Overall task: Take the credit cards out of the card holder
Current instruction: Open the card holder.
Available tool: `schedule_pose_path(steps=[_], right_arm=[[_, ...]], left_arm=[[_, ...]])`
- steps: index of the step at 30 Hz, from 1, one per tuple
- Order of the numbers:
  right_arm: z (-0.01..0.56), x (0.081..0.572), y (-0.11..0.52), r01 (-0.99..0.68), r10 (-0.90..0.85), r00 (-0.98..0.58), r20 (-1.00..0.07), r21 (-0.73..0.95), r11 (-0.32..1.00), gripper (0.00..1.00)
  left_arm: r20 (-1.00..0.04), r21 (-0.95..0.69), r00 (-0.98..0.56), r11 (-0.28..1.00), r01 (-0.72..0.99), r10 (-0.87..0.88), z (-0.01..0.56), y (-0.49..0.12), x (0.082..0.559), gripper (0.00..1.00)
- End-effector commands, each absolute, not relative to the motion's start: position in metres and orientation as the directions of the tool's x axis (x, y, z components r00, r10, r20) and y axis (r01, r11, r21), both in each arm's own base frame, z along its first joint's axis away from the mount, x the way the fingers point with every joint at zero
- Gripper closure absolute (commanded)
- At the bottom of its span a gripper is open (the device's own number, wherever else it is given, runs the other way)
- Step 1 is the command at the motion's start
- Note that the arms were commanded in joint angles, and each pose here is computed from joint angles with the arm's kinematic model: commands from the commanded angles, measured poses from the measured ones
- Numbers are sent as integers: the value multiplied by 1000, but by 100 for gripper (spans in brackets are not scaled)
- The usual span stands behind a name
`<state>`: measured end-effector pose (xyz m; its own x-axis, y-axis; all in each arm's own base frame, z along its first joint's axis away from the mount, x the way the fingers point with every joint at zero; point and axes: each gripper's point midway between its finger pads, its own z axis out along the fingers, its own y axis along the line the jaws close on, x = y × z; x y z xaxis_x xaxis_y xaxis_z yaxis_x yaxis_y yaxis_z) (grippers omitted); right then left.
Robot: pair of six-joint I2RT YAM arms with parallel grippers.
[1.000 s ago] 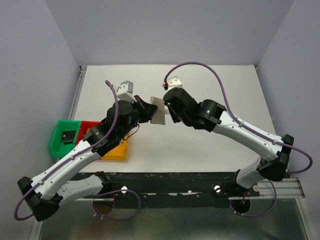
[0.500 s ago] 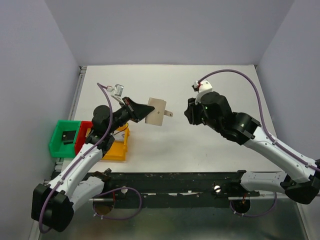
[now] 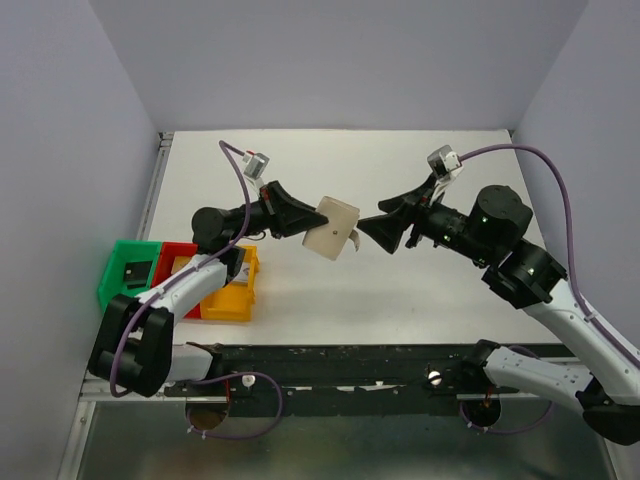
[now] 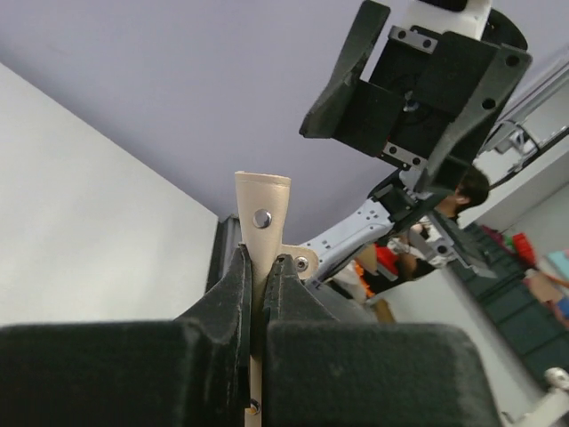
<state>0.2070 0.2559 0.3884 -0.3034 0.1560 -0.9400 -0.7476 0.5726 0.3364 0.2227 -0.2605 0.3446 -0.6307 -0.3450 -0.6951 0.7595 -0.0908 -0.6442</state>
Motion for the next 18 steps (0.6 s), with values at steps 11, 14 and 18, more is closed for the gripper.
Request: schedule_pose_path(steps=[11,14,18], right_arm=[[358,206,263,-799,73,-287,-955,281,532,20],[351,209,265,-793,70,-301,-951,290,535,21],[351,210,266,-800,74,-307,-949,300,520,22]], left_arm=[[-784,-426,-499,-266,865,-369,401,-253,187,100],[-788,-415,-493,-272,868,-370,406,-252,184,100],[-790,-406,-486,-275,871,-373,409,-251,182,100]])
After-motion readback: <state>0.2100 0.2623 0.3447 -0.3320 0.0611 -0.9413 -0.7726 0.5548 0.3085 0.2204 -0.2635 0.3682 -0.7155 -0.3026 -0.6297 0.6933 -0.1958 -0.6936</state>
